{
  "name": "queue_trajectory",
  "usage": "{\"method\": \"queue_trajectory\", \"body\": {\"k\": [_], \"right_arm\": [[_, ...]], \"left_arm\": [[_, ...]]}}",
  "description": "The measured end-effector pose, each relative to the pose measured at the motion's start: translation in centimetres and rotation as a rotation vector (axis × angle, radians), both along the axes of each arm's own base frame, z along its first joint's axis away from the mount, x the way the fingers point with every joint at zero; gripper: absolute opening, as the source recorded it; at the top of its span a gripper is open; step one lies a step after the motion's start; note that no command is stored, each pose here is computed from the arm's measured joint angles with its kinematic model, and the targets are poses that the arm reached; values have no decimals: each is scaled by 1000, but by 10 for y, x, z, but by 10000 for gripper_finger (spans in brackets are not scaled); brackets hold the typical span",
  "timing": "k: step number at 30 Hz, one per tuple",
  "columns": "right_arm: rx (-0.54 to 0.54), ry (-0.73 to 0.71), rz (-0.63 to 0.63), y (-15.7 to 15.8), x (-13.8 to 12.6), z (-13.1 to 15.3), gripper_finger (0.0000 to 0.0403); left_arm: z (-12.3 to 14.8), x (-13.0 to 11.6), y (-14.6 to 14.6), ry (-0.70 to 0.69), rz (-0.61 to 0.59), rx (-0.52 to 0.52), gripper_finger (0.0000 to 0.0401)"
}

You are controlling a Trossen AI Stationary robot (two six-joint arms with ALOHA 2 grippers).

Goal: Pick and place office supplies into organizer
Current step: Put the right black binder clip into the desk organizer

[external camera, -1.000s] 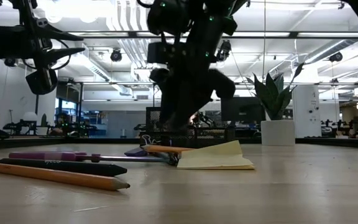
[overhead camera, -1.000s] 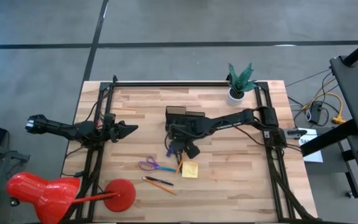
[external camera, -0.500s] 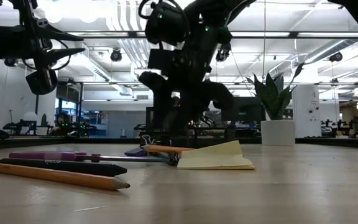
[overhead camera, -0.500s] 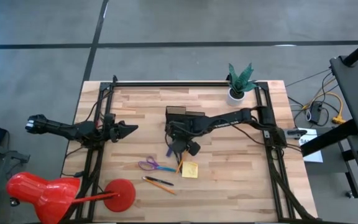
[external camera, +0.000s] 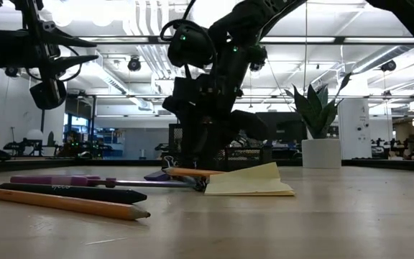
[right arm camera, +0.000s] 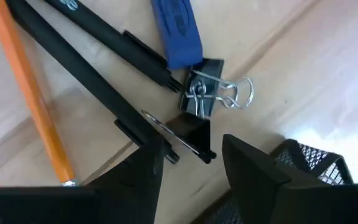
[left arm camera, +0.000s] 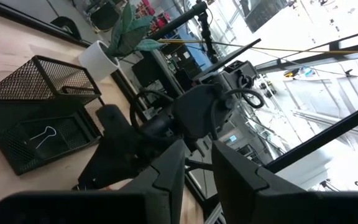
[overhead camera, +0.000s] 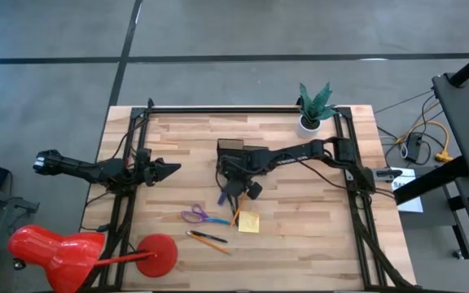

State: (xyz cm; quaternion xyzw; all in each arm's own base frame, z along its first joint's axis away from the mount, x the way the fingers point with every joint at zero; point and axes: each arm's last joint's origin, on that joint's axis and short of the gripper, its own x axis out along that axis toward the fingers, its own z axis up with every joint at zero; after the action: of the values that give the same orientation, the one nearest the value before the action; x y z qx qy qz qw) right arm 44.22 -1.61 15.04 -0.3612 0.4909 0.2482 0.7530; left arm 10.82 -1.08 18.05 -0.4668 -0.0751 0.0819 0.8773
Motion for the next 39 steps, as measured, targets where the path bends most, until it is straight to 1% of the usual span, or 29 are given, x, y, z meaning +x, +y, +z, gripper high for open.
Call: {"method": "queue_trajectory", "body": {"k": [4,12,15,20,23,25,27,29,31,32,34,36,39], "right_arm": [[9,3,-19,1,0,-1,123],[18,11,-44,3,0,0,48],[42,13,-97,5,0,1,22],[105,34,-251,4,0,8,16],[157,-11,-372,4,1,28,16],[171,-81,-491,3,1,50,15],[186,-133,-617,-2,-1,67,15],[200,-172,-772,-11,-3,74,15],[239,-175,-900,-22,-5,74,14],[264,-155,-938,-27,-5,71,14],[302,-121,-975,-34,-4,62,14],[299,-92,-1003,-40,-2,50,16],[299,-53,-1047,-46,0,35,34]], "left_arm": [[0,0,0,0,0,0,66],[0,0,0,1,1,1,66],[0,0,0,1,1,1,66],[0,0,0,1,0,1,66],[0,0,0,1,0,1,66],[0,0,0,0,0,1,66],[0,0,0,1,0,2,66],[0,0,0,2,1,5,66],[0,0,0,2,1,6,66],[0,0,0,3,1,7,66],[0,0,0,3,1,6,66],[0,0,0,3,1,6,66],[0,0,0,3,1,6,66]]}}
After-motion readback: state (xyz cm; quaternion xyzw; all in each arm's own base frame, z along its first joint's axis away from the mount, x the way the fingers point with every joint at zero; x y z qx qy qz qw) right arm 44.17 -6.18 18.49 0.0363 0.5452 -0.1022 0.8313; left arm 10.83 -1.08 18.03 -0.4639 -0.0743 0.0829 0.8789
